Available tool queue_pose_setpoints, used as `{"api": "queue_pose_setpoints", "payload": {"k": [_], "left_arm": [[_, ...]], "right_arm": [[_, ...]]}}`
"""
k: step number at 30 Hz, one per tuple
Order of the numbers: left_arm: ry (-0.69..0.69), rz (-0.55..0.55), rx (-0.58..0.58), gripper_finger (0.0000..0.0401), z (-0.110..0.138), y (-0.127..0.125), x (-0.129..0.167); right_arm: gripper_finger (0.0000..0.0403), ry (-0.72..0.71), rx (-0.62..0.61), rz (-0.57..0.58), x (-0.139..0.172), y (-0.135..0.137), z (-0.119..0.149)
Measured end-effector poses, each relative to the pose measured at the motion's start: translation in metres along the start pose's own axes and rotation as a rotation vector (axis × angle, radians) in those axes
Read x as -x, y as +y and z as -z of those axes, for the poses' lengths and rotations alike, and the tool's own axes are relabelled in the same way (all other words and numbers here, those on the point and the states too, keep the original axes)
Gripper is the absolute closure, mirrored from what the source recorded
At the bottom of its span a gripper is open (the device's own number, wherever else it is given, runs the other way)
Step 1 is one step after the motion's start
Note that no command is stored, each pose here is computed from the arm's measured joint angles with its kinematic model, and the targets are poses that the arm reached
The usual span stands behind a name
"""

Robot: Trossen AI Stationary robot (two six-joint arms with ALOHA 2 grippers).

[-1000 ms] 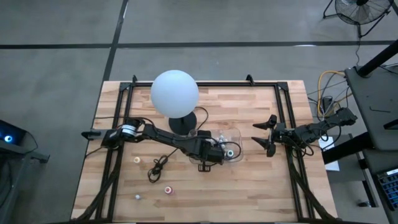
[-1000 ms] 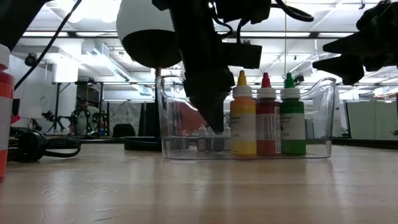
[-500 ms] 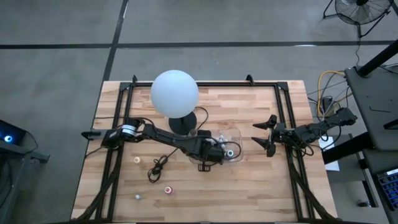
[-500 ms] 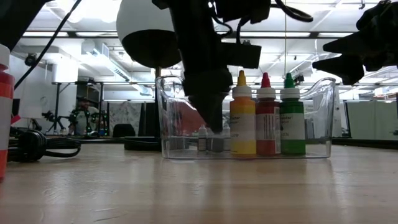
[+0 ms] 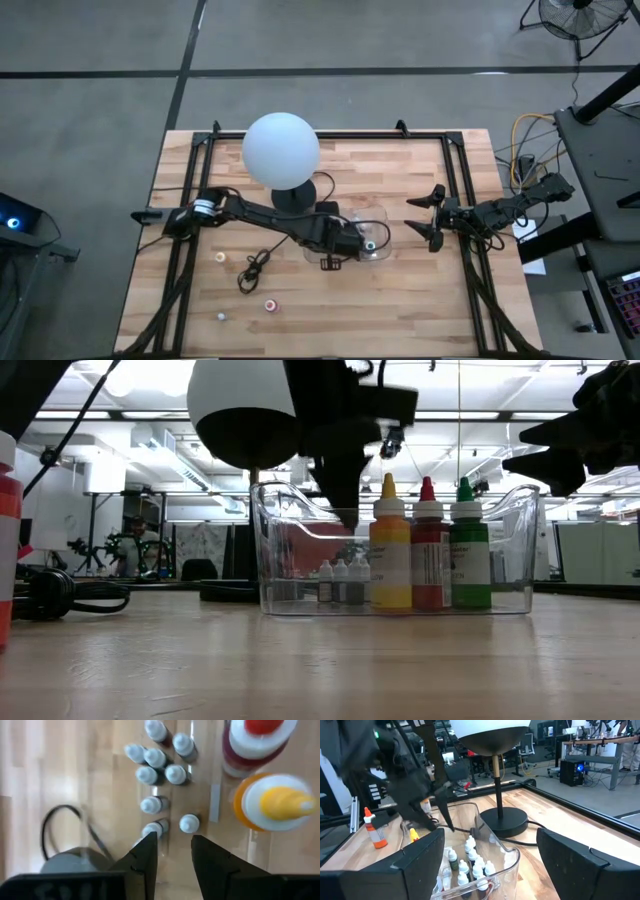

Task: Pick & Place food coloring
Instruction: Put the small brown food coloring bottle into the transparent bin

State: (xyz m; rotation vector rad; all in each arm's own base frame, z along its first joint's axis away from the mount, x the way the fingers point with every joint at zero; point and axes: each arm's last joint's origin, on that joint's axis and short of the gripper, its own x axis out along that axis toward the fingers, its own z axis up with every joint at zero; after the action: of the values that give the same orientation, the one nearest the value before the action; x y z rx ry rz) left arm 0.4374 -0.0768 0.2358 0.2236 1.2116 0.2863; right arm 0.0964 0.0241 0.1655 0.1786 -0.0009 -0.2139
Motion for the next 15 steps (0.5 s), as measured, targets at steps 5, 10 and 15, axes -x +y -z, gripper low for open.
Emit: {"api": "queue_pose_setpoints", "payload": {"k": [5,10,15], "left_arm": [[-0.042,-0.037,0.030,0.0309,-0.002,0.008,0.024],[-0.100,-0.029,0.101,0.0309,-0.001,0.011,0.055],[-0.118,-0.022,0.212,0.0309,0.010,0.007,0.083]], "right_arm": [[0.0093,0.001,0.000,-0.001,0.000,0.000,0.000],[0.0099,0.001,0.000,-0.001,0.000,0.000,0.000],[0.0104,0.001,0.000,-0.001,0.000,0.000,0.000]]}}
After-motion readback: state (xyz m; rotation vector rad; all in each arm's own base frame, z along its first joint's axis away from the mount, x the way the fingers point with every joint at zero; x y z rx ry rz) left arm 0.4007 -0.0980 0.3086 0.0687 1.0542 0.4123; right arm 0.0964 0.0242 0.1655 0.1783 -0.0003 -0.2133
